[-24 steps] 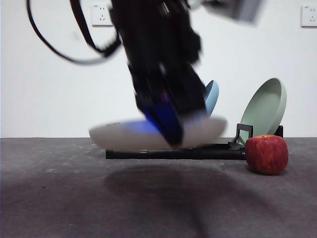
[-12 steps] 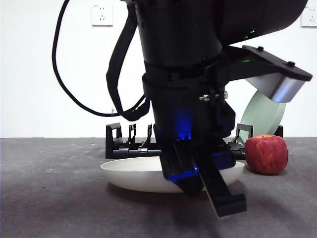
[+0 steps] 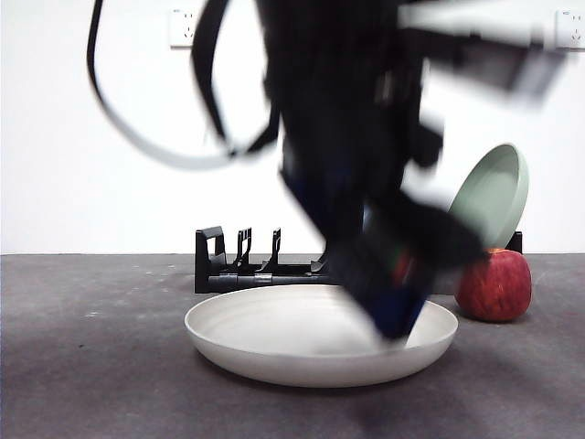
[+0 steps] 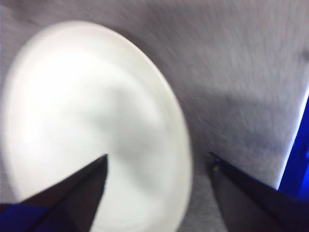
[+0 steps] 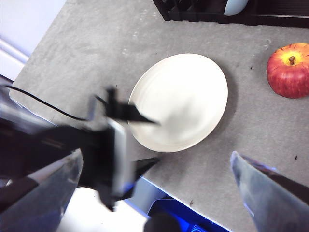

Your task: Take the yellow plate from the plate rack,put the plate on the table,take the apple from the table,put the apple in the plate

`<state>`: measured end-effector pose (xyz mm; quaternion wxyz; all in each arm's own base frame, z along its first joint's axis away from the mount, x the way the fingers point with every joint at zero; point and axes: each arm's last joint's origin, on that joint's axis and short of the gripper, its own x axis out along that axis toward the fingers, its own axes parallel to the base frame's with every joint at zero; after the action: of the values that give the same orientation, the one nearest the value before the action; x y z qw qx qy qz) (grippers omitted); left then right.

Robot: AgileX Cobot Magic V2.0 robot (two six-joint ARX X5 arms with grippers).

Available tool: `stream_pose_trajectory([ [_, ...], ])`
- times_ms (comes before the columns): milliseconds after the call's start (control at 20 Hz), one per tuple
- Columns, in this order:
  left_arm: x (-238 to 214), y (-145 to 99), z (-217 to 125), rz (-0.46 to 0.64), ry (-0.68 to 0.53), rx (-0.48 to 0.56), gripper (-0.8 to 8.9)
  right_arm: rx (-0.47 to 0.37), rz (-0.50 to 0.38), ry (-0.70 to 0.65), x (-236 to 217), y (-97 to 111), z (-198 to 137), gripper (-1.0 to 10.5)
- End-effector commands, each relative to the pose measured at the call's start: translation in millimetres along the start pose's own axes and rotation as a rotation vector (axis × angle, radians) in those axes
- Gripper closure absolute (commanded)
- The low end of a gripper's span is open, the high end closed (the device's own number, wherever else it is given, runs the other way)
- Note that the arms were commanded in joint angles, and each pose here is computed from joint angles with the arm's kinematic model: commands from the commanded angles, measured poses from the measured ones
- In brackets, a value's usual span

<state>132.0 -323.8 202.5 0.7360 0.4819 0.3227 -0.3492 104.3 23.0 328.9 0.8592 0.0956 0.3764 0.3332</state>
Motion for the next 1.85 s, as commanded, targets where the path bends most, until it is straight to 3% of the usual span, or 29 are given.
stream_pose_trajectory([
  [50, -35, 19, 10, 0.012, -0.07, -0.069, 3.96, 0.002, -0.056, -0.002, 2, -3, 4, 2.6],
  [200, -96, 50, 15, -0.011, -0.17, -0.146, 4.0, 0.004, -0.196, -0.002, 11, -16, 14, 2.6],
  [450, -194, 95, 5, -0.077, -0.403, -0.247, 4.04, 0.011, -0.225, -0.008, 47, -42, 43, 2.5],
  [650, -238, 112, -16, -0.08, -0.472, -0.269, 4.05, -0.019, -0.355, 0.099, 97, -63, 55, 2.5],
  [750, -246, 113, -26, -0.12, -0.463, -0.254, 4.05, -0.082, -0.42, 0.14, 124, -70, 59, 2.5],
  [950, -245, 109, -35, -0.18, -0.385, -0.263, 4.04, -0.137, -0.469, 0.141, 163, -80, 64, 2.5],
  [1300, -245, 104, -38, -0.309, -0.364, -0.259, 4.04, -0.122, -0.477, 0.229, 208, -105, 53, 2.4],
  [1650, -245, 104, -38, -0.323, -0.362, -0.28, 4.04, -0.121, -0.497, 0.278, 231, -120, 43, 2.6],
  [1700, -245, 104, -38, -0.323, -0.361, -0.279, 4.04, -0.123, -0.496, 0.269, 232, -120, 44, 3.3],
  [1850, -245, 104, -38, -0.323, -0.36, -0.279, 4.04, -0.116, -0.496, 0.278, 231, -120, 43, 7.0],
])
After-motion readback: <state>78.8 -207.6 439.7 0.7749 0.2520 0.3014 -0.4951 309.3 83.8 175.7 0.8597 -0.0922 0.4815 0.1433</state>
